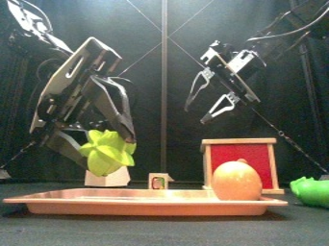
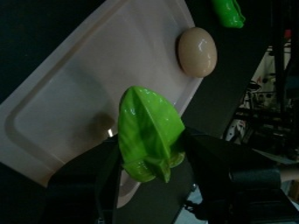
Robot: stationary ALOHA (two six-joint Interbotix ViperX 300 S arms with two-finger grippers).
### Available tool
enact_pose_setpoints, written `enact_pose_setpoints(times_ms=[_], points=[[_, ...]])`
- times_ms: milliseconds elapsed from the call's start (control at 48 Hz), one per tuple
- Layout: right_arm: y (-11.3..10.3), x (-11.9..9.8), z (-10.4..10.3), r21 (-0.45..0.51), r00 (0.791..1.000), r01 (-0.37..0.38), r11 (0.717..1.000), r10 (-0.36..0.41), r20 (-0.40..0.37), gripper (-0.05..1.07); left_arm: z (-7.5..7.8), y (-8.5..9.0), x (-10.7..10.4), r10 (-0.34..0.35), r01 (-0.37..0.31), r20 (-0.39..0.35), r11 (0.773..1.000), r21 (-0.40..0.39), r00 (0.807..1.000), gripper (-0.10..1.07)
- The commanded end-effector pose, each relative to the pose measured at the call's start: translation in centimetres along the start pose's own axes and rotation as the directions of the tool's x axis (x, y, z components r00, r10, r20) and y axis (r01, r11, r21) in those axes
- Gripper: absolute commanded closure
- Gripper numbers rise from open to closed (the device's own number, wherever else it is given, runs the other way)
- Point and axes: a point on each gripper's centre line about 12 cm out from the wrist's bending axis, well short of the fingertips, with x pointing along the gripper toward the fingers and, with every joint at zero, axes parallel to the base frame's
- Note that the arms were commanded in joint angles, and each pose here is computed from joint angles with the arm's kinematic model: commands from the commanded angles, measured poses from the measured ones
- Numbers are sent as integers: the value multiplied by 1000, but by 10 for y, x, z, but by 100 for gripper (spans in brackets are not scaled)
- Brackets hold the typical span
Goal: Put starfruit on plate
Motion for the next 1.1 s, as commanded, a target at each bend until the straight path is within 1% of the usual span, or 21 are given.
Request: enact_pose_setpoints(times_ms=[0,188,396,625,771,979,1083], points=[[3,-5,9,13,1000,-17,1000,16,21,12,6,-13,2,-35,35,13,999,18,999,22],[3,-5,9,13,1000,-17,1000,16,21,12,12,-13,11,-25,25,18,999,20,1000,22],[3,-5,9,13,1000,-17,1000,16,21,12,12,-9,20,-4,4,13,999,32,1000,21],[3,-5,9,13,1000,-17,1000,16,21,12,12,-8,21,2,-3,12,1000,31,1000,21],[3,-5,9,13,1000,-15,1000,15,22,12,13,-8,21,1,-2,13,999,47,1000,15],[3,-5,9,12,1000,-14,1000,14,21,12,13,-10,19,-5,4,14,999,50,1000,1],[3,-5,9,13,1000,-17,1000,16,21,12,13,-11,18,-8,7,15,999,51,1000,-2]])
